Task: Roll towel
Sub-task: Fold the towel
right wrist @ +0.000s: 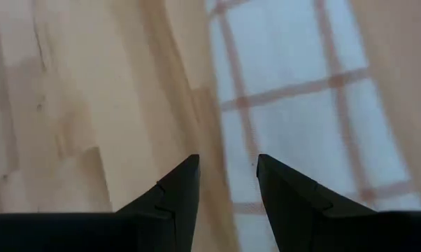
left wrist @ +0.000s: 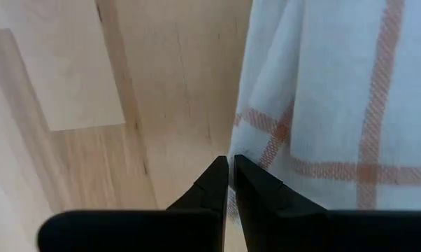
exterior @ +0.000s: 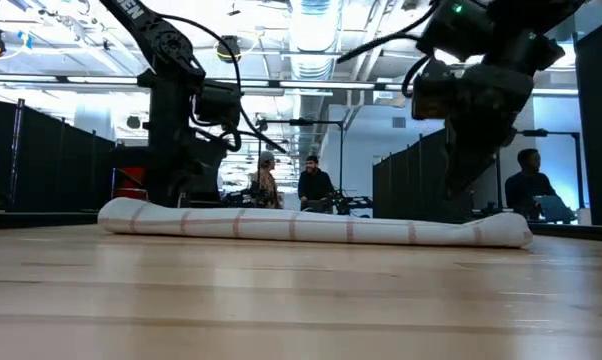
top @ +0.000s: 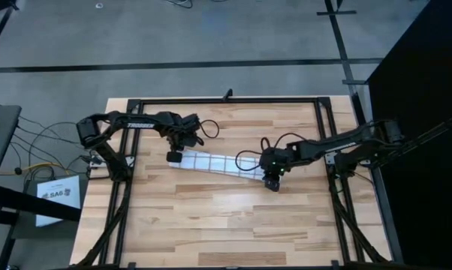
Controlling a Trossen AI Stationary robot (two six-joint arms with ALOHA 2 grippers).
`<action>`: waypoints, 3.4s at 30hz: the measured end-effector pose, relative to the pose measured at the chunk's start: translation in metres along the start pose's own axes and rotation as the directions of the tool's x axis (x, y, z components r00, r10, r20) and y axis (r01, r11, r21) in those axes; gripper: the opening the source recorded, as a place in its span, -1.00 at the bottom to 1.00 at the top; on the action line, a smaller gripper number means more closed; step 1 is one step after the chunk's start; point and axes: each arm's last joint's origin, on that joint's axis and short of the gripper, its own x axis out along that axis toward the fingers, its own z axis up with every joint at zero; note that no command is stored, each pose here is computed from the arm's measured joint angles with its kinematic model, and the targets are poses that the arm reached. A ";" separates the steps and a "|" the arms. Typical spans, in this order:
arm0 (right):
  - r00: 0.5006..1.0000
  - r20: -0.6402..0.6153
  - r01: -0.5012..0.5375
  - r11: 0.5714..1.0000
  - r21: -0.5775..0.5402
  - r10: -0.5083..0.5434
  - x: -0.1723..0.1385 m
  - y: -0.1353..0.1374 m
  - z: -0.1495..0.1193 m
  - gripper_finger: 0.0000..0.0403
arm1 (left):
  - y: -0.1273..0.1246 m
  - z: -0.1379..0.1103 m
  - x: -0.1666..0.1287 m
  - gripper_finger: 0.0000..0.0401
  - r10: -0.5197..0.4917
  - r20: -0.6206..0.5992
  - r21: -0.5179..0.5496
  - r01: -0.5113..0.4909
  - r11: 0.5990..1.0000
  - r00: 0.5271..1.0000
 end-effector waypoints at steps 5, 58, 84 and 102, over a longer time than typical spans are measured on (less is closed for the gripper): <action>0.992 -0.103 0.079 0.995 0.054 -0.073 0.027 -0.016 -0.004 -0.34 | -0.001 -0.001 0.001 -0.94 -0.002 -0.003 -0.029 0.002 1.000 1.000; 0.984 -0.031 0.160 0.954 -0.255 -0.173 0.007 -0.037 0.056 -0.35 | -0.027 0.006 -0.051 -1.00 -0.101 0.222 -0.227 0.152 0.962 0.970; 0.942 -0.247 0.183 0.966 -0.185 -0.226 0.010 -0.068 -0.003 -0.35 | -0.032 -0.051 -0.010 -1.00 -0.084 0.190 -0.461 0.165 0.872 0.978; 0.971 -0.155 0.152 0.970 -0.188 -0.183 0.006 -0.049 0.011 -0.35 | -0.007 -0.026 -0.034 -1.00 0.022 0.256 -0.295 0.057 0.954 0.966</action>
